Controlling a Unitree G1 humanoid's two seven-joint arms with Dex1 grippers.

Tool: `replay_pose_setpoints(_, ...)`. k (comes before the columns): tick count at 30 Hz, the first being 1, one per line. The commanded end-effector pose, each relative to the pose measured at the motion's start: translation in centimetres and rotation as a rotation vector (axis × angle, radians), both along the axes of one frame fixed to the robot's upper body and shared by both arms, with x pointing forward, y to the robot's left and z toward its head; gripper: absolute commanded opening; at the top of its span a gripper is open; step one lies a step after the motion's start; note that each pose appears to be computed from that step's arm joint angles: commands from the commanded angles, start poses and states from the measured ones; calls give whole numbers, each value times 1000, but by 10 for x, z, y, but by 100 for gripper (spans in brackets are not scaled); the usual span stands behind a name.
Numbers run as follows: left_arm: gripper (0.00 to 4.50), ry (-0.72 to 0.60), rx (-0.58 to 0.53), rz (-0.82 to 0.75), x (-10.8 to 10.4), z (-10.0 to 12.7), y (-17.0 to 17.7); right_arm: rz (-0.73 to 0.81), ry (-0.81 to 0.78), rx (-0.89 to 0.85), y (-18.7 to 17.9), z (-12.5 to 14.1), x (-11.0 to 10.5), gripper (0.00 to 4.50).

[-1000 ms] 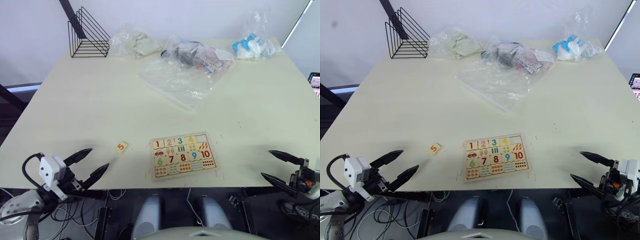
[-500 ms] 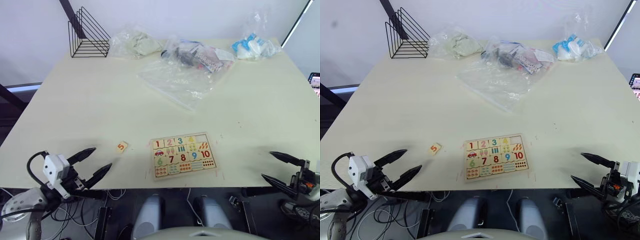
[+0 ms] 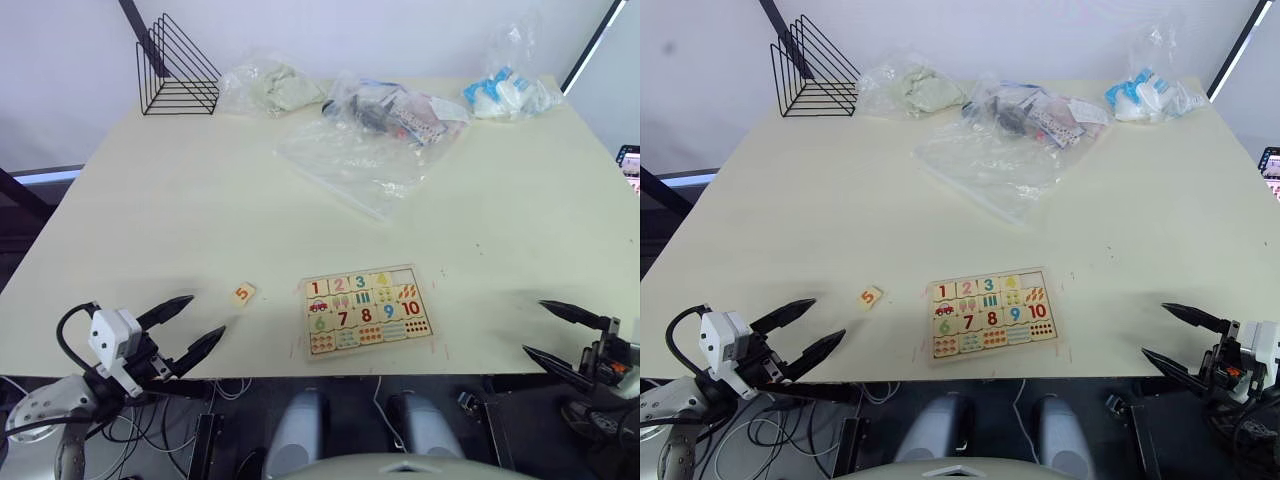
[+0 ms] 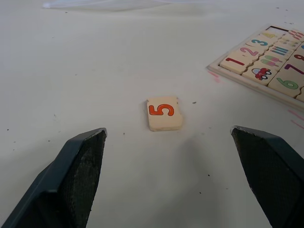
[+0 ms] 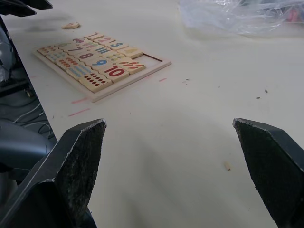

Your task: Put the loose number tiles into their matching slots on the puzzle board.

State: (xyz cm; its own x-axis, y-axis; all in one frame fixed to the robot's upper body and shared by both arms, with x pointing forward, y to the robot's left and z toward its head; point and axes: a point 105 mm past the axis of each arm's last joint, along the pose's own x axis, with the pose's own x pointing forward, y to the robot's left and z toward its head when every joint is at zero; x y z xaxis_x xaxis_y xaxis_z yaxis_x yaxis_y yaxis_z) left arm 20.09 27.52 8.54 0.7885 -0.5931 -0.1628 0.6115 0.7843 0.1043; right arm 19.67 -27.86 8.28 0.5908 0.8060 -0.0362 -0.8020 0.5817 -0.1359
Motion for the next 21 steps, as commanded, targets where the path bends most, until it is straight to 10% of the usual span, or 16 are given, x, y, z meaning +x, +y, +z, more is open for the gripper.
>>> replay_pose_setpoints(1,446,-27,13,-7,-1,6,-3,18,-42,8,0,13,3,450)
replay_pose_setpoints(21,446,28,27,241,18,4,-31,393,-59,6,38,57,16,450)
